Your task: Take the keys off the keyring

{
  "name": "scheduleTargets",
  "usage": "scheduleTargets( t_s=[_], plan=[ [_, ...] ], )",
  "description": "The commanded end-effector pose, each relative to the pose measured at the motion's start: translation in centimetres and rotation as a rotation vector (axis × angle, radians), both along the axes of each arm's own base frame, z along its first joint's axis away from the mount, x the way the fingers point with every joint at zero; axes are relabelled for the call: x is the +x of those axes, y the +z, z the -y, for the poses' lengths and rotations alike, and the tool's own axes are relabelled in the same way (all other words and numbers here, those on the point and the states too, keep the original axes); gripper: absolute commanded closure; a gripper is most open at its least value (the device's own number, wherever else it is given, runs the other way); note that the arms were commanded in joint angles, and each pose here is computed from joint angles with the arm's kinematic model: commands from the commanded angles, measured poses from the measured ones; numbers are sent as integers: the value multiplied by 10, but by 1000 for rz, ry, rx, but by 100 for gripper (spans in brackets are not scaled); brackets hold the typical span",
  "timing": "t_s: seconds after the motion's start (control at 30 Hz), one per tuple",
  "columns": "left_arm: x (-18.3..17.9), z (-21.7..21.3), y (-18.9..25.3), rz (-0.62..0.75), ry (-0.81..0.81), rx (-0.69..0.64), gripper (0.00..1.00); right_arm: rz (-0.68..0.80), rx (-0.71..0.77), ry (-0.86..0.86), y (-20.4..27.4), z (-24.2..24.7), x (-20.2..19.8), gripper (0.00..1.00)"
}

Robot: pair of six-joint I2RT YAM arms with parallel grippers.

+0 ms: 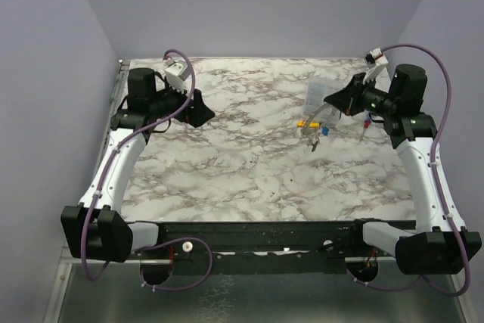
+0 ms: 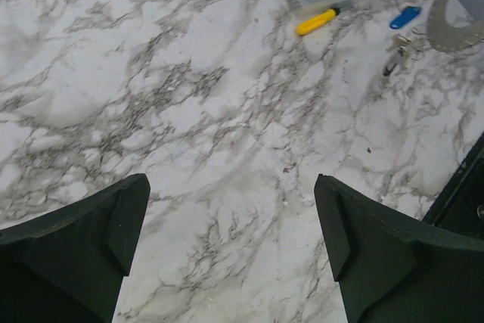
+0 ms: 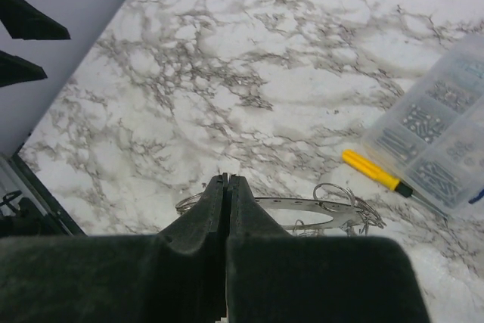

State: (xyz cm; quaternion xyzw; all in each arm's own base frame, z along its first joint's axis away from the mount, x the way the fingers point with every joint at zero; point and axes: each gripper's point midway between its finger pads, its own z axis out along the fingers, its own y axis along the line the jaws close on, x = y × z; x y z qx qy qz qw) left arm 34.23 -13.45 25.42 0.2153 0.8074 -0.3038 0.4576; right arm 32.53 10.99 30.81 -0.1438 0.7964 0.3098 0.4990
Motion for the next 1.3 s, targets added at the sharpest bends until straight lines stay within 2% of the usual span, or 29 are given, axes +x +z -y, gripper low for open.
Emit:
scheduleTargets(
  t_s=[0.0, 0.17, 0.33, 0.43, 0.57, 0.73, 0.83, 1.0, 1.17, 1.27],
  plan=[
    [-19, 49, 48, 169, -148, -85, 1, 107, 70, 53, 45, -26, -3, 99],
    [-26, 95, 63, 244, -215, -137, 1, 115, 124, 96, 50, -44, -5, 99],
    [-46, 154, 45, 233, -348, -117, 1, 95, 121, 151, 44, -68, 1, 99],
    [-46, 168, 30, 228, -372, -82, 2, 95, 127, 169, 41, -79, 5, 99],
    [-62, 190, 18, 326, -447, 2, 3, 91, 139, 197, 40, -94, 6, 99],
    [-55, 206, -6, 286, -422, 38, 12, 100, 160, 225, 43, -105, 4, 99],
    [-46, 211, -10, 291, -419, 52, 21, 111, 167, 229, 45, -107, 3, 99],
    [-38, 216, -9, 294, -408, 50, 41, 107, 194, 250, 46, -111, -3, 99],
    [-41, 221, -7, 278, -431, 22, 71, 109, 194, 264, 44, -111, -11, 99],
    [-44, 221, -4, 259, -442, -2, 79, 103, 195, 265, 42, -110, -14, 99]
  ],
)
